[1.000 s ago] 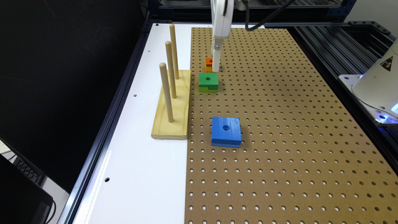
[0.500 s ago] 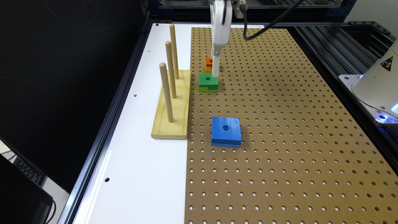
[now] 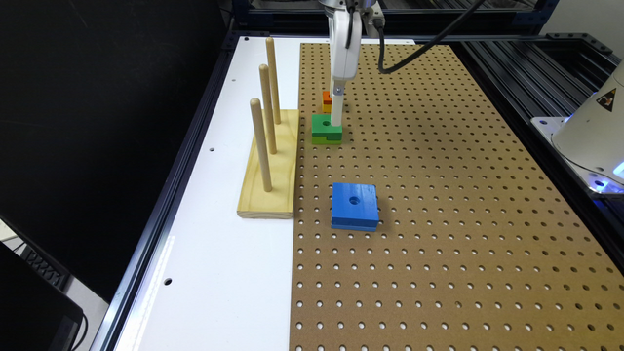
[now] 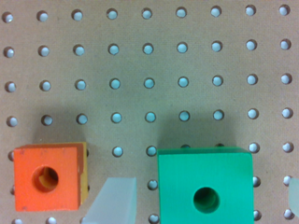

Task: Pick up green block.

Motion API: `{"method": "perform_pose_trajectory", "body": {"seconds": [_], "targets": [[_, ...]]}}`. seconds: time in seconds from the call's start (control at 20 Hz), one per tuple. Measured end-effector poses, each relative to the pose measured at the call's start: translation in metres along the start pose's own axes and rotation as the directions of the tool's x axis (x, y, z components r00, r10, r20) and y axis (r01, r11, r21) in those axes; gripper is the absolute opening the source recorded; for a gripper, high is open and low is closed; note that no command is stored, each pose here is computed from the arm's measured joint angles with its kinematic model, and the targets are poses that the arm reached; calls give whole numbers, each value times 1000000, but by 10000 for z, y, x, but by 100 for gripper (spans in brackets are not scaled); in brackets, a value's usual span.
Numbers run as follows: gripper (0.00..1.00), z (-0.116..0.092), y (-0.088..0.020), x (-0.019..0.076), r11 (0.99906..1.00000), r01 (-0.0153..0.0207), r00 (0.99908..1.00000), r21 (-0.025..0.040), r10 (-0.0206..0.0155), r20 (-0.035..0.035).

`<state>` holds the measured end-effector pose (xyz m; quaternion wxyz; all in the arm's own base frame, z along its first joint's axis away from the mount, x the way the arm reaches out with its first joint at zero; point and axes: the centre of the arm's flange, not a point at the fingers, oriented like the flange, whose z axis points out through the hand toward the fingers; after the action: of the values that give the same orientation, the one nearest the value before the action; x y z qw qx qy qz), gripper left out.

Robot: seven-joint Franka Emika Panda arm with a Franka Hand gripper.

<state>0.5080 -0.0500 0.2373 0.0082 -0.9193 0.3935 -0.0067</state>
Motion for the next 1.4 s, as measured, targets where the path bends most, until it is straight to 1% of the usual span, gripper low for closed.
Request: {"method": "perform_pose_trajectory", "body": {"seconds": [0.4, 0.5, 0.55, 0.65, 0.7, 0.8, 0.9, 0.95, 1.1, 1.4], "targets": [[100, -35, -29, 29, 999978, 683, 999972, 6585, -634, -7491], [100, -38, -35, 35, 999972, 783, 999964, 7481, -720, -8442], [100, -29, -35, 35, 999977, 772, 999972, 6670, -722, -7382], [100, 75, -32, 32, 999997, 505, 999999, 2223, -502, -1179], [100, 160, -31, 32, 999996, 336, 999999, 2834, -332, -1148], [100, 340, -35, 38, 999978, 89, 999992, 6570, -62, -4079], [100, 440, -51, 59, 999961, 5, 999984, 8846, 45, -5719], [100, 455, -64, 73, 999959, -39, 999984, 9096, 91, -5674], [100, 449, -86, 99, 999928, 36, 999961, 12037, 71, -8882], [100, 452, -86, 99, 999930, 94, 999963, 11791, 7, -8592]]}}
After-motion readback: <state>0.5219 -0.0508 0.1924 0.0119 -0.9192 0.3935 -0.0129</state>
